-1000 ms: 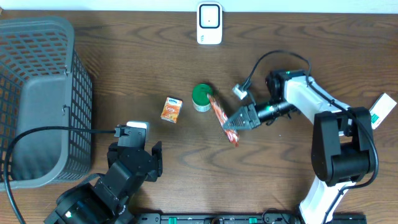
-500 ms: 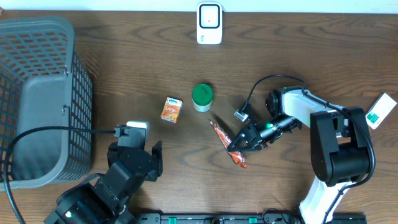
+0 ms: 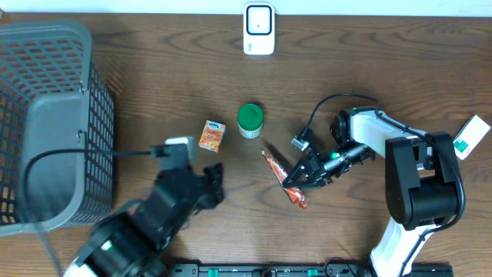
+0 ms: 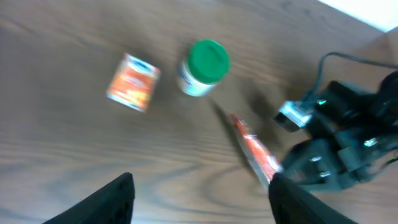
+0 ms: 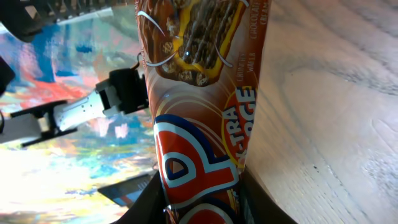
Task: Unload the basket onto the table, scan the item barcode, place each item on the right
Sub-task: 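Reach the left gripper to the Top bar's end and grasp it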
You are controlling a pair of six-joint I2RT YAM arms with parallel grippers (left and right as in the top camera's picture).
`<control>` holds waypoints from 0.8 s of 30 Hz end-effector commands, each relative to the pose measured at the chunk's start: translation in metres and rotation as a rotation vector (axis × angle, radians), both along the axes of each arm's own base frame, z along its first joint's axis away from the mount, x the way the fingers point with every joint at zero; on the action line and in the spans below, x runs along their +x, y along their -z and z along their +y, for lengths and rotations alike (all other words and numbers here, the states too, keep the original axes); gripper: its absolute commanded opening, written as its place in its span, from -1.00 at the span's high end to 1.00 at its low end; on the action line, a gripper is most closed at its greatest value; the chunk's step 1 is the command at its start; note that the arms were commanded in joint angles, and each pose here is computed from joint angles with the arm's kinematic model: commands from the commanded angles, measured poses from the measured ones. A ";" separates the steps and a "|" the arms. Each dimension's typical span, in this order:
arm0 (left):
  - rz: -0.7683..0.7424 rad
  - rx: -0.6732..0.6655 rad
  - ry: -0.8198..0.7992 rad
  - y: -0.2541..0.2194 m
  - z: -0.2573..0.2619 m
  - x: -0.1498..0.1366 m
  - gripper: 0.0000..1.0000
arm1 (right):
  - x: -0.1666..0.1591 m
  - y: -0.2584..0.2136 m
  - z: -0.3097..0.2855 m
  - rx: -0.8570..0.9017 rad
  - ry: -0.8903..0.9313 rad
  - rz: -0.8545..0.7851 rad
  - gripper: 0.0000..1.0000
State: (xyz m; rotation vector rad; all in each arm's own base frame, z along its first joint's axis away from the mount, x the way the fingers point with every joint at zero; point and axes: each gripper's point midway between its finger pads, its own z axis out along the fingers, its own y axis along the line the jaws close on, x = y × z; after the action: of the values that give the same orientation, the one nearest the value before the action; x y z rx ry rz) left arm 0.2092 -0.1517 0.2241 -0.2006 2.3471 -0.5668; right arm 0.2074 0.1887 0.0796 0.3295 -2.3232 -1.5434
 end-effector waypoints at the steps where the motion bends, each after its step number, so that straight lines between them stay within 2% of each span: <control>1: 0.165 -0.159 -0.041 0.021 -0.030 0.001 -0.61 | 0.005 -0.002 -0.002 0.019 0.039 0.021 0.70; 4: 0.257 -0.200 -0.028 0.038 -0.052 0.011 -0.68 | 0.005 -0.002 -0.002 0.019 0.040 0.022 0.71; 10: 0.460 -0.216 0.004 0.094 -0.072 0.037 -0.61 | 0.004 -0.002 -0.001 0.019 0.035 0.022 0.75; 13: 0.520 -0.280 0.058 0.108 -0.083 0.050 -0.60 | 0.004 -0.002 -0.002 0.016 0.033 0.021 0.76; 17: 0.621 -0.381 0.139 0.125 -0.103 0.054 -0.60 | 0.004 -0.002 -0.002 0.013 0.031 0.021 0.76; 24: 0.660 -0.436 0.201 0.141 -0.121 0.060 -0.47 | 0.004 -0.001 -0.002 0.013 0.031 0.021 0.76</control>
State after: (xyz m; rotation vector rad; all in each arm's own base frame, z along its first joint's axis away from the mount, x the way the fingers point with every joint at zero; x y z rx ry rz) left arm 0.2777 -0.2640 0.0785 -0.4577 2.8396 -1.1529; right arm 0.2095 0.1853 0.0801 0.3081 -2.3274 -1.5482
